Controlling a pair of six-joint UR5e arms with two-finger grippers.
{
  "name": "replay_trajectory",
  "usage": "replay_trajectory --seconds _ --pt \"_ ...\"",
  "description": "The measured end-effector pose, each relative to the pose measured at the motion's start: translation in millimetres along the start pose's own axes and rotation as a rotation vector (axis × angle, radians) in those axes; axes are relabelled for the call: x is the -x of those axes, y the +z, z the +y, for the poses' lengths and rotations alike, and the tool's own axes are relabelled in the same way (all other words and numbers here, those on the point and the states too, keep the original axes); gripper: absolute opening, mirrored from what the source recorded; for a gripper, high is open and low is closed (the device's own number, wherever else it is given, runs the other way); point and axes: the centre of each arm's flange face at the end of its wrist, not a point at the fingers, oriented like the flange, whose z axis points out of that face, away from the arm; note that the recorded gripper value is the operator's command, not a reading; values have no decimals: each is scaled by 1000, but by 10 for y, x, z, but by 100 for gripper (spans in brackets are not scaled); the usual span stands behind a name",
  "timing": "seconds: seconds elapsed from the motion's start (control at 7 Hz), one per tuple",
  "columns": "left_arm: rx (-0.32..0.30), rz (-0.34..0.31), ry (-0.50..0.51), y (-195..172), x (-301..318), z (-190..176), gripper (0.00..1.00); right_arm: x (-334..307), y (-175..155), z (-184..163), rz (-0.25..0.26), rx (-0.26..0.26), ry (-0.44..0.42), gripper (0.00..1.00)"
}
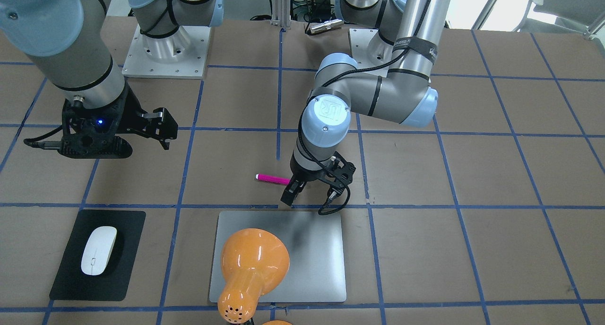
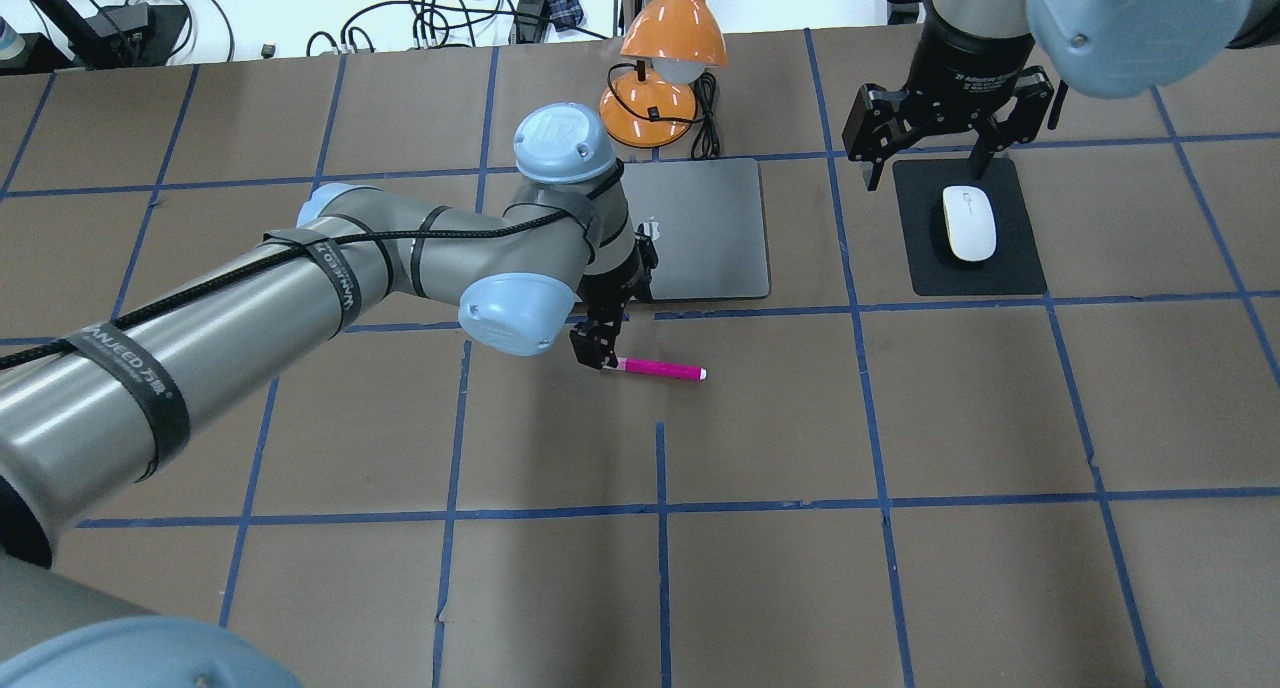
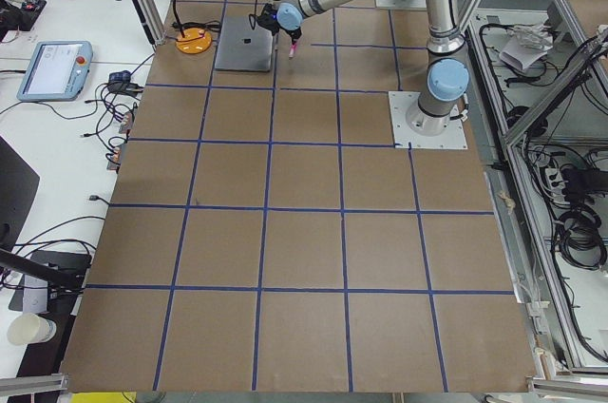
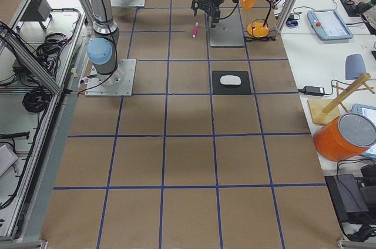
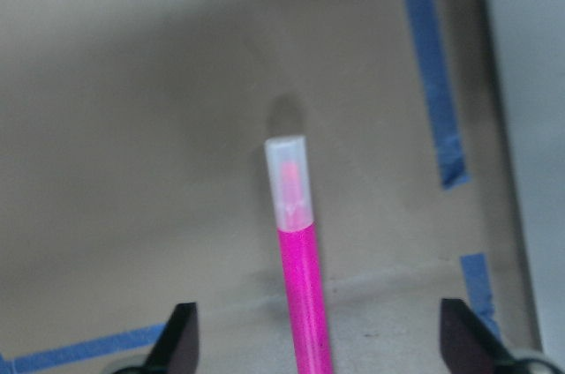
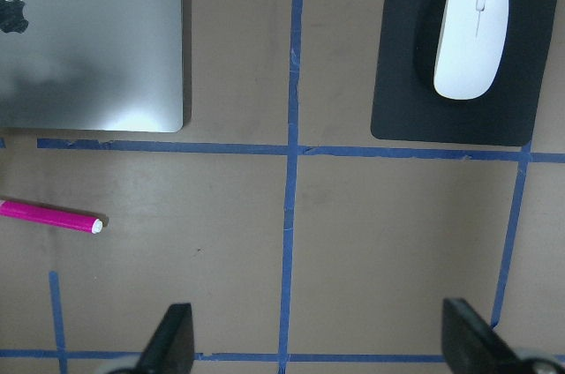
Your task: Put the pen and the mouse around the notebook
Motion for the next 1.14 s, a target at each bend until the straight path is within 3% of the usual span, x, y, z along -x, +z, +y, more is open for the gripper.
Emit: replay_trajectory --seconds 0.29,0.71,1.0,1.14 --pt "-19 32 180 -411 146 -471 100 0 4 2 0 1 0 100" --pt "-32 -38 509 -1319 469 -1063 100 2 2 4 -2 1 2 100" --pt "-64 -102 732 -1997 646 -1259 100 41 -33 31 -9 -6 34 100" --pt "-70 -122 792 -2220 769 -1276 100 90 -68 59 -22 -12 66 100"
